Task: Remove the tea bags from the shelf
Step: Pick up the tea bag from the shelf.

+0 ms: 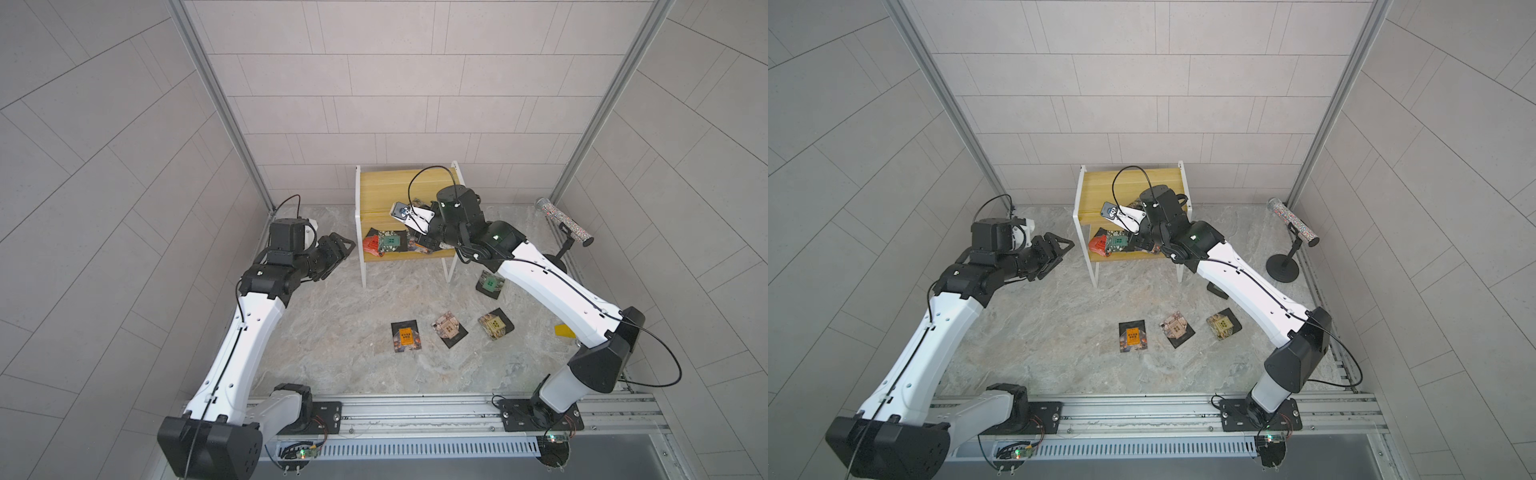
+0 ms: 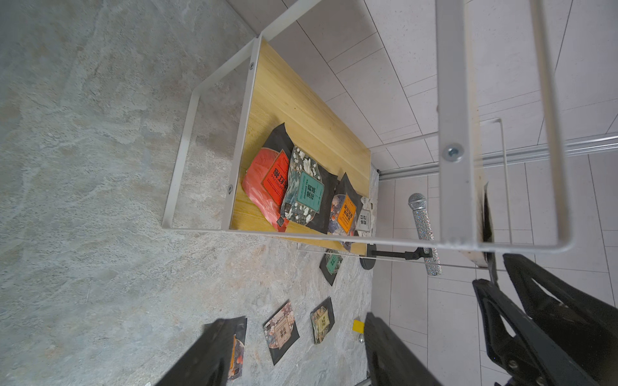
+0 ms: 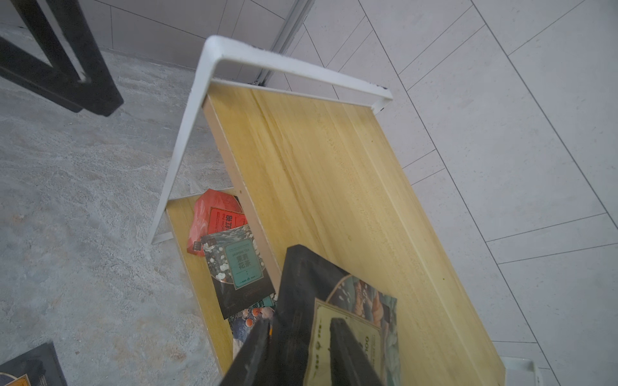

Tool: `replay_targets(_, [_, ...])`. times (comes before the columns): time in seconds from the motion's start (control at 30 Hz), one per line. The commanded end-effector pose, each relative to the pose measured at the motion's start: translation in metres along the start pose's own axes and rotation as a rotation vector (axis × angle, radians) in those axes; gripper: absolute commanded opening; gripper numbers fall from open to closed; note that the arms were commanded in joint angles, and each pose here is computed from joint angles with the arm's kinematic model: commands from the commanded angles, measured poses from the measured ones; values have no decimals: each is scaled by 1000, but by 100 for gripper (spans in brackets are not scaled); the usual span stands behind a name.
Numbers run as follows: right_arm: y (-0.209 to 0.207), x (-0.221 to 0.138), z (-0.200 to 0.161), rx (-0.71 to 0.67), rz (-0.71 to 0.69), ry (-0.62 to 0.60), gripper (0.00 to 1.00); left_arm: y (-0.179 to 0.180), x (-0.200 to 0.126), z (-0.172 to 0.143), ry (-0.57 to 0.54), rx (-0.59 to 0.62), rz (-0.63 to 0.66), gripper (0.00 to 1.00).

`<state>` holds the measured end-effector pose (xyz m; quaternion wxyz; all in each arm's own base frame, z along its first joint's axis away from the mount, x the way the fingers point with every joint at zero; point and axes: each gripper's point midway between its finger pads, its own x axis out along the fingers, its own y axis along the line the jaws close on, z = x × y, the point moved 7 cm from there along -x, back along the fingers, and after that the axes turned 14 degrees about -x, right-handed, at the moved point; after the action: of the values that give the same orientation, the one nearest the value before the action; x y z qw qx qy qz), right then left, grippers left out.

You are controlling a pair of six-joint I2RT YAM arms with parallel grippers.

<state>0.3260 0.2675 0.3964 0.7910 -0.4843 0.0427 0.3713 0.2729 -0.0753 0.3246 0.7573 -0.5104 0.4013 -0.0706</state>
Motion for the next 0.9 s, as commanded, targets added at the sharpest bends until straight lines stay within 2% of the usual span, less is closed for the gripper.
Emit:
replay_targets(0.0, [-2, -19, 8, -9, -10, -25, 28, 0, 2, 0, 3, 1, -13, 69])
replay_targets(0.23, [-4, -23, 9, -29, -31, -14, 13, 2, 2, -2, 5, -5, -11, 69])
replay_targets(0.3, [-4, -23, 8, -32, -32, -9, 0, 2, 1, -3, 4, -6, -11, 69])
replay_targets(0.37, [-4, -22, 8, -30, -35, -4, 0, 2, 0, -3, 1, -6, -13, 69])
replay_targets(0.47, [-3, -24, 8, -27, -34, -12, 21, 3, -1, -4, -1, -8, -13, 69])
replay_targets(0.5, [-2, -25, 8, -27, -36, -15, 24, 4, -1, -4, 0, -8, -12, 69])
replay_targets(0.57, [-2, -26, 7, -26, -49, -18, 40, 5, -1, -5, 1, -11, -12, 69])
replay_targets(0.67, [-2, -26, 6, -28, -63, -11, 56, 5, -1, -5, -1, -11, -12, 69])
replay_targets(0.73, [-1, -23, 3, -33, -62, 4, 61, 5, -1, -5, 0, -13, -12, 69])
replay_targets(0.87, [1, -14, -4, -43, -65, 45, 62, 5, -3, -6, -3, -11, -15, 69])
